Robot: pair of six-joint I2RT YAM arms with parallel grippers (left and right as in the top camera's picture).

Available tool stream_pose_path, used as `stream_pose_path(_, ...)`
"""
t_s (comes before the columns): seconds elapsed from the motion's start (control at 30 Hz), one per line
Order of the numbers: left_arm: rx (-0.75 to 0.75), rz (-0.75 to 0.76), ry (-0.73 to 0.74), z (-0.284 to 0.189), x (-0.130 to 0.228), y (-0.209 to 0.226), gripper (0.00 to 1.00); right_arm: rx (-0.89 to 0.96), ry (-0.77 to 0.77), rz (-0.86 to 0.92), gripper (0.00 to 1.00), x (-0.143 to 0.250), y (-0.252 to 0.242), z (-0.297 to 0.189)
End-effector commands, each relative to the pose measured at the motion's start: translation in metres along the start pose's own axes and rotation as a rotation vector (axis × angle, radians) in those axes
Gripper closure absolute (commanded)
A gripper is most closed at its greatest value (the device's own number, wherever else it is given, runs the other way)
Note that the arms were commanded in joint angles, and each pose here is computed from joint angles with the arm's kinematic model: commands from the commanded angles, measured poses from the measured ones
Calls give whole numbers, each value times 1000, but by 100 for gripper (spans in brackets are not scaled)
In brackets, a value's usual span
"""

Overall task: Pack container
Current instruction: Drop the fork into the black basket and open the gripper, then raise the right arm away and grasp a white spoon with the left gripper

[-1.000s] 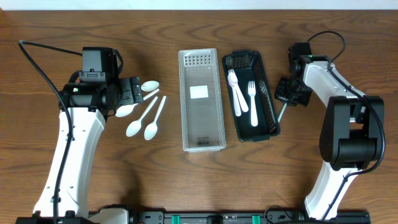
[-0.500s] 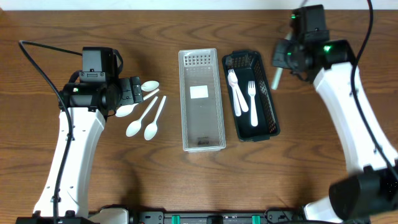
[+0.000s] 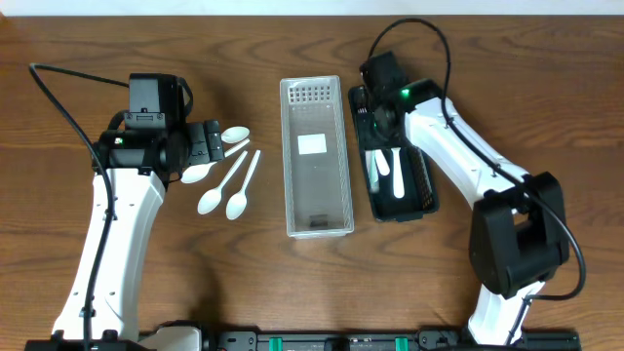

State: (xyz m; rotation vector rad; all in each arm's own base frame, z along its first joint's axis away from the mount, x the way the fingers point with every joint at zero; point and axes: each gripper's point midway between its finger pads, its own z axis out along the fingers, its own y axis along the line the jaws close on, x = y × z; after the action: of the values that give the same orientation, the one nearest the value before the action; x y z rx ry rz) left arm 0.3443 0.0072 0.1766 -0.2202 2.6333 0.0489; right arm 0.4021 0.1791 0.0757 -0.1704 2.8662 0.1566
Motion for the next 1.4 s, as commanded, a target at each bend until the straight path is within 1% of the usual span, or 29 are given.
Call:
stream_pose_path(0.0,-7,7,-15,-3,-7,2,2,-54,-148,-56,38,-34,9,-53)
stream_pose_path(0.1,-7,7,-15,-3,-7,2,2,-25,-250,-8,26,-54,-15,-92)
stream_pose_path(0.2,4,6,-13,-3,-6,0,2,27,-343,81,15,-67,-59,-129)
stream_pose_path(0.27,54,5,8,-3,-2,-8,2,58,-374,149,8,-69,-93,-146)
stream_pose_path(0.37,125,5,31,-4,3,-20,2,117,-367,275,1,-58,-151,-160)
stream_pose_path(0.43,147,6,36,-4,4,-24,2,154,-330,364,1,-44,-186,-161)
stream_pose_path(0.53,105,-17,48,2,5,-18,2,194,-265,477,1,-20,-229,-156)
stream_pose_path(0.63,-18,-153,86,16,10,2,2,207,-227,576,1,-2,-258,-150)
stream_pose_path(0.73,-8,-167,181,39,23,0,2,220,-207,666,1,11,-275,-147)
stream_pose_path(0.77,28,-127,219,46,29,-7,2,220,-203,676,1,14,-279,-147)
stream_pose_path(0.8,93,-54,257,53,35,-19,1,223,-202,683,1,15,-281,-147)
stream_pose_path(0.83,156,25,290,59,41,-31,2,224,-201,686,1,16,-282,-146)
stream_pose_path(0.87,186,85,317,64,47,-38,5,224,-202,686,1,16,-282,-147)
stream_pose_path(0.93,199,200,369,74,60,-44,9,223,-205,685,1,15,-282,-147)
stream_pose_path(1.03,220,330,438,87,78,-52,20,223,-204,685,1,15,-282,-147)
stream_pose_path(1.17,181,396,503,105,95,-58,21,223,-204,685,1,15,-282,-147)
stream_pose_path(1.37,149,454,528,127,106,-70,28,223,-200,685,1,16,-282,-147)
